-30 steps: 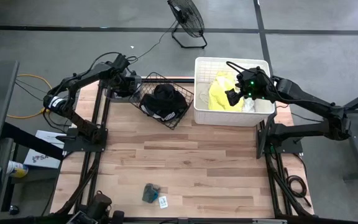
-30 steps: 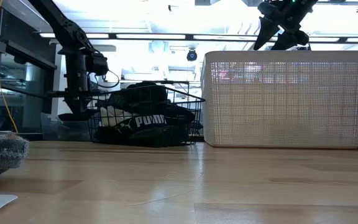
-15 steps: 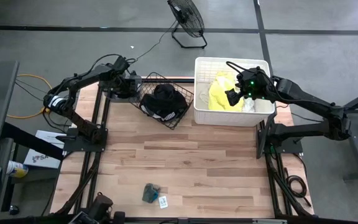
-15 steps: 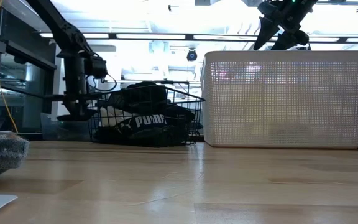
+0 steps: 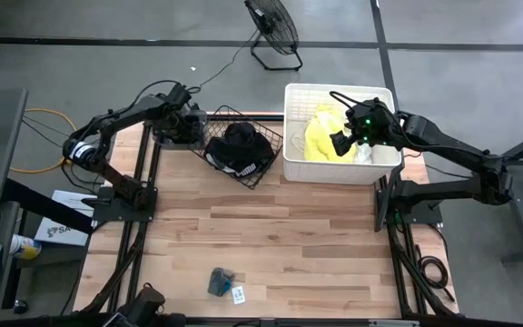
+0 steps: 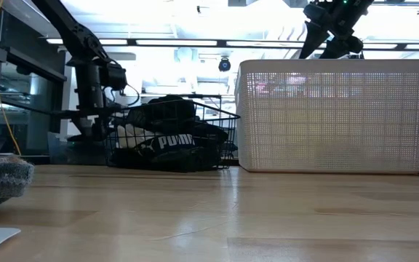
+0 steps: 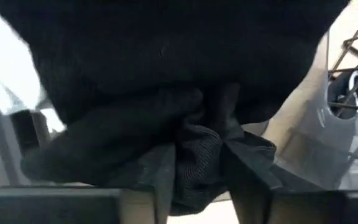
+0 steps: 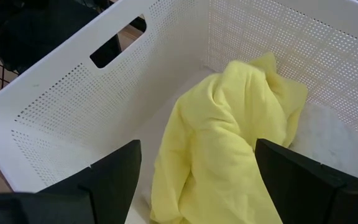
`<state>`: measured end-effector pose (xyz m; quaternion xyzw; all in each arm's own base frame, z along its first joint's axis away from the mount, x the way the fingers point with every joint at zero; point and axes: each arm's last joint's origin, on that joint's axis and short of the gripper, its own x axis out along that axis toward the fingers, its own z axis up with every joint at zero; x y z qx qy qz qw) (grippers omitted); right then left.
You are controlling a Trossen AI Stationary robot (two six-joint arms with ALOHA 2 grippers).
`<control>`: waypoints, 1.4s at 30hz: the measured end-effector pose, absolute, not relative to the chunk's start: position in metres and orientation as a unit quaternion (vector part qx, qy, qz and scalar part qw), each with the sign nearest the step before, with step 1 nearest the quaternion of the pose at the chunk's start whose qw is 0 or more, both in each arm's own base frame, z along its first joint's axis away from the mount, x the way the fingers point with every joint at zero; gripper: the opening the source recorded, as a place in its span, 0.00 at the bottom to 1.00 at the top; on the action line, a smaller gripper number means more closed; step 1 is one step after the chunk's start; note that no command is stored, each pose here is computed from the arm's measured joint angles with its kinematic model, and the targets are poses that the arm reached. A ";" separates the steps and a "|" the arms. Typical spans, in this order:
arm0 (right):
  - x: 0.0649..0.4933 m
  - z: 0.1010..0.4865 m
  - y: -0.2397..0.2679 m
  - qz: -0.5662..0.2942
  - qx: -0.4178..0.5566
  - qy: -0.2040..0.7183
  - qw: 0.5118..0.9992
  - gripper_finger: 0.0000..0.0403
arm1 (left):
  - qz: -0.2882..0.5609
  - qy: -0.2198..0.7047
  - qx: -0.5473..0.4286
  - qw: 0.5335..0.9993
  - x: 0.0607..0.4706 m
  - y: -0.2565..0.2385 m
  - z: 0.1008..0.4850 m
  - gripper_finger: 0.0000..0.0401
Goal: Pick & Place Cloths
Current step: Put the black sock into the black bin
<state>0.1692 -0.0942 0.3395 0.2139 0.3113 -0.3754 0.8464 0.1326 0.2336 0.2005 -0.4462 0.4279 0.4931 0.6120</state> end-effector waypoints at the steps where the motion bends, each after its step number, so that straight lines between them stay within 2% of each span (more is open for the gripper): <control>1: 0.169 0.339 -0.094 -0.375 0.214 0.312 0.846 0.76 | 0.492 0.426 -0.448 0.614 0.132 0.233 0.202 0.34; 5: 0.169 0.339 -0.094 -0.375 0.214 0.313 0.846 0.76 | 0.493 0.415 -0.449 0.618 0.129 0.228 0.212 0.45; 8: 0.169 0.339 -0.094 -0.374 0.215 0.314 0.846 0.76 | 0.496 0.402 -0.445 0.628 0.127 0.224 0.220 0.49; 15: 0.169 0.339 -0.094 -0.375 0.218 0.312 0.845 0.76 | 0.508 0.362 -0.433 0.650 0.121 0.214 0.242 0.50; 21: 0.169 0.339 -0.094 -0.376 0.220 0.311 0.845 0.76 | 0.560 0.316 -0.385 0.662 0.119 0.217 0.255 0.49; 25: 0.169 0.339 -0.094 -0.377 0.219 0.310 0.845 0.76 | 0.570 0.307 -0.375 0.664 0.121 0.223 0.253 0.39; 32: 0.169 0.339 -0.094 -0.377 0.219 0.310 0.845 0.76 | 0.575 0.283 -0.365 0.675 0.128 0.235 0.248 0.04; 36: 0.169 0.339 -0.094 -0.378 0.218 0.310 0.845 0.76 | 0.581 0.259 -0.354 0.685 0.130 0.239 0.252 0.02; 42: 0.169 0.339 -0.094 -0.379 0.218 0.310 0.844 0.76 | 0.613 0.270 -0.336 0.662 0.129 0.243 0.246 0.00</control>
